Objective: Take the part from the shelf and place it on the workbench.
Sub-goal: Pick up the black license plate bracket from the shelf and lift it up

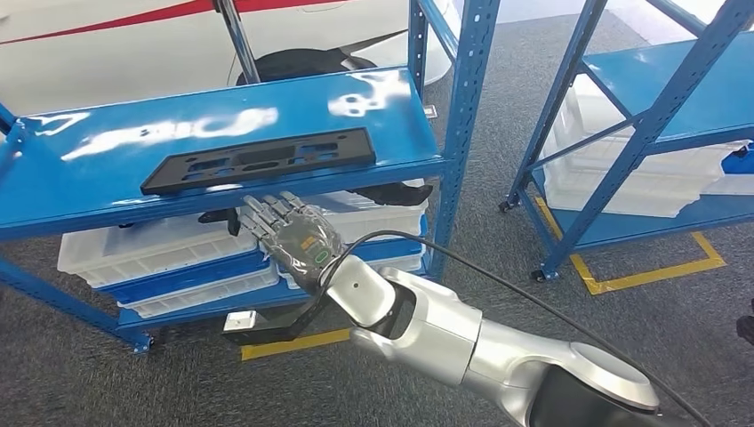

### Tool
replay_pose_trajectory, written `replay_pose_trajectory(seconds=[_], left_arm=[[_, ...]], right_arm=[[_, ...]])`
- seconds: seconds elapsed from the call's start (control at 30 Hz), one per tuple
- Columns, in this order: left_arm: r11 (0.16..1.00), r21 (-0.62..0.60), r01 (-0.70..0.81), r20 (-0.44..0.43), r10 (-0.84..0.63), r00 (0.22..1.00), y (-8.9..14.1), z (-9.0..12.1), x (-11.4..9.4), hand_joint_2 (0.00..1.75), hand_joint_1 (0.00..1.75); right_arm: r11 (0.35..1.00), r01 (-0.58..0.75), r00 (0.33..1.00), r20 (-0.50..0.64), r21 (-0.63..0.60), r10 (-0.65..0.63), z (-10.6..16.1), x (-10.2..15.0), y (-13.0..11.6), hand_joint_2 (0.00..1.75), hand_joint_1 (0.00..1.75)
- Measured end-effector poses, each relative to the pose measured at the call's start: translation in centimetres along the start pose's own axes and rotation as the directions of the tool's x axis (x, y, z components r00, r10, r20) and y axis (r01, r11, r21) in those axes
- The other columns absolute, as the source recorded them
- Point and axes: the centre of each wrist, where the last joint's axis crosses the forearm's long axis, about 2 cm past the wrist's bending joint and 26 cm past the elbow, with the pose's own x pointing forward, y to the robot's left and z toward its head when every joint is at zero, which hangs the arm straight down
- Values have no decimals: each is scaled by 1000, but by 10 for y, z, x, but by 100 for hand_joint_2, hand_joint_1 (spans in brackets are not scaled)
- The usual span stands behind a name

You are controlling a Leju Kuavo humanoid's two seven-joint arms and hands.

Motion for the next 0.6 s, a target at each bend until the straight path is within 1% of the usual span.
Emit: replay_pose_trajectory(seconds=[0.37, 0.6], left_arm=[[1000, -4, 0, 0, 0, 1000, -2, 0, 0, 0, 0], [1000, -7, 0, 1, 0, 1000, -4, 1, 1, 0, 0]], right_arm=[[1000, 20, 998, 66, -12, -19, -9, 21, -9, 175, 0], [999, 28, 996, 82, -19, -27, -13, 28, -14, 175, 0]])
